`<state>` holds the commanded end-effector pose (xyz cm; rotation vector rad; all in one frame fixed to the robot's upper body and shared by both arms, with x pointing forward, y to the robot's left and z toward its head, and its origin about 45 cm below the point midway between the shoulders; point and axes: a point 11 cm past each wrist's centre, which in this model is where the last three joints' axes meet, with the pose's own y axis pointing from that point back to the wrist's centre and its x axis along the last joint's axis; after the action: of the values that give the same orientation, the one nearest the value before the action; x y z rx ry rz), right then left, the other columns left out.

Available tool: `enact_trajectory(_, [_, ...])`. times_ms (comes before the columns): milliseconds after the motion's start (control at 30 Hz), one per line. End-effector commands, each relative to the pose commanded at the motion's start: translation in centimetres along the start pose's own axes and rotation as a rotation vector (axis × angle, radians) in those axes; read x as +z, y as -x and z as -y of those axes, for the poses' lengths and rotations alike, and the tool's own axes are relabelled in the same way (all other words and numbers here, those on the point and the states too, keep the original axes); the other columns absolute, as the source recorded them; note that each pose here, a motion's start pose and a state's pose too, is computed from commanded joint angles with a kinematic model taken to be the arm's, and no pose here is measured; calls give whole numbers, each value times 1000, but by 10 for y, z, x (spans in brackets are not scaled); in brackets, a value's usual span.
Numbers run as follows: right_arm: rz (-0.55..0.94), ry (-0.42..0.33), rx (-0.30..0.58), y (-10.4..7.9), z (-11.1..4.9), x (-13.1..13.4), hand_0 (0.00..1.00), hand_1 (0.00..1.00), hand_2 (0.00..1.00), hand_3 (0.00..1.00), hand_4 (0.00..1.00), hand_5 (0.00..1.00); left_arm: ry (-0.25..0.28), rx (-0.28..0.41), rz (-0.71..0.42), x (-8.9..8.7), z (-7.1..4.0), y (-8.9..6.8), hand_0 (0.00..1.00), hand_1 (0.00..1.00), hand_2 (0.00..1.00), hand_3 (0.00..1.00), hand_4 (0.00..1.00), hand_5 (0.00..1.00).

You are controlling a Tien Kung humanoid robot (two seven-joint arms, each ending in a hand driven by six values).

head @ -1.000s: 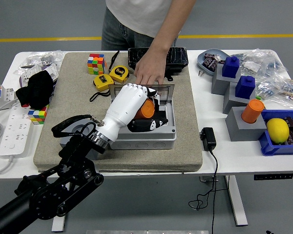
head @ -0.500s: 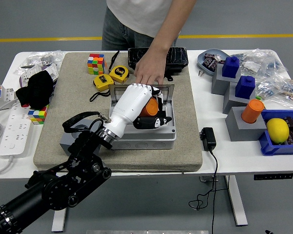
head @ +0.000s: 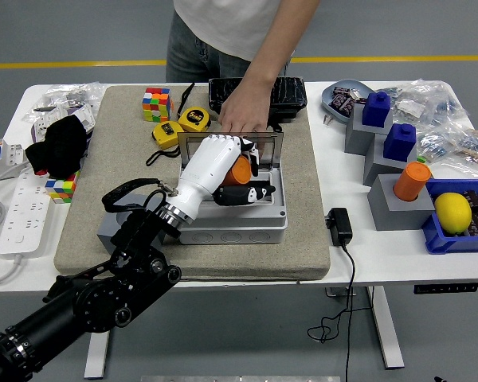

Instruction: Fetch the battery,place it into the box,close the lid of the box

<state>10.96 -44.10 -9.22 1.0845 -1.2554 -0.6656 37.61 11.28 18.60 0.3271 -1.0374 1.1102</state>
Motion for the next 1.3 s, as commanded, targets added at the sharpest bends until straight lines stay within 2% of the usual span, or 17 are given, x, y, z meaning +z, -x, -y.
enact_trajectory(67, [-1, -1, 0, 0, 0, 0, 829, 728, 668, 648, 998, 845, -3, -2, 2, -2, 0, 1, 55, 2, 2, 2, 998, 380])
enact_trajectory(433, [-4, 4, 0, 0, 0, 2, 829, 728, 667, 646, 998, 845, -16, -16, 10, -8, -3, 4, 57, 2, 2, 14, 998, 401])
enact_trajectory(467, [-4, 4, 0, 0, 0, 2, 830, 728, 668, 647, 998, 844, -16, -18, 12, -8, -4, 4, 60, 2, 2, 21, 998, 487])
enact_trajectory(633, [-4, 3, 0, -1, 0, 1, 830, 728, 668, 647, 998, 844, -12, -17, 17, -8, -3, 4, 60, 2, 2, 21, 998, 487])
enact_trajectory(667, [-4, 2, 0, -1, 0, 1, 829, 728, 668, 646, 998, 844, -12, -17, 18, -8, -3, 4, 66, 2, 2, 24, 998, 591])
enact_trajectory(1033, [-2, 2, 0, -1, 0, 1, 829, 728, 667, 648, 998, 845, -5, -21, 28, -7, -2, 3, 84, 2, 23, 40, 998, 585])
enact_trajectory(1067, [-2, 2, 0, 0, 0, 1, 830, 728, 668, 647, 998, 843, -5, -21, 28, -8, -2, 3, 128, 44, 87, 104, 998, 579])
enact_trajectory(1233, [-2, 2, 0, -1, 0, 1, 830, 728, 668, 647, 998, 843, -3, -22, 32, -8, -2, 2, 128, 44, 87, 104, 998, 579])
enact_trajectory(1267, [-1, 2, 0, -1, 0, 1, 830, 728, 667, 647, 998, 844, -2, -22, 32, -8, -2, 2, 176, 116, 163, 178, 998, 589])
enact_trajectory(1300, [-1, 2, 0, 0, 0, 1, 830, 728, 667, 647, 998, 844, -2, -24, 31, -8, -1, 2, 176, 116, 163, 178, 998, 589])
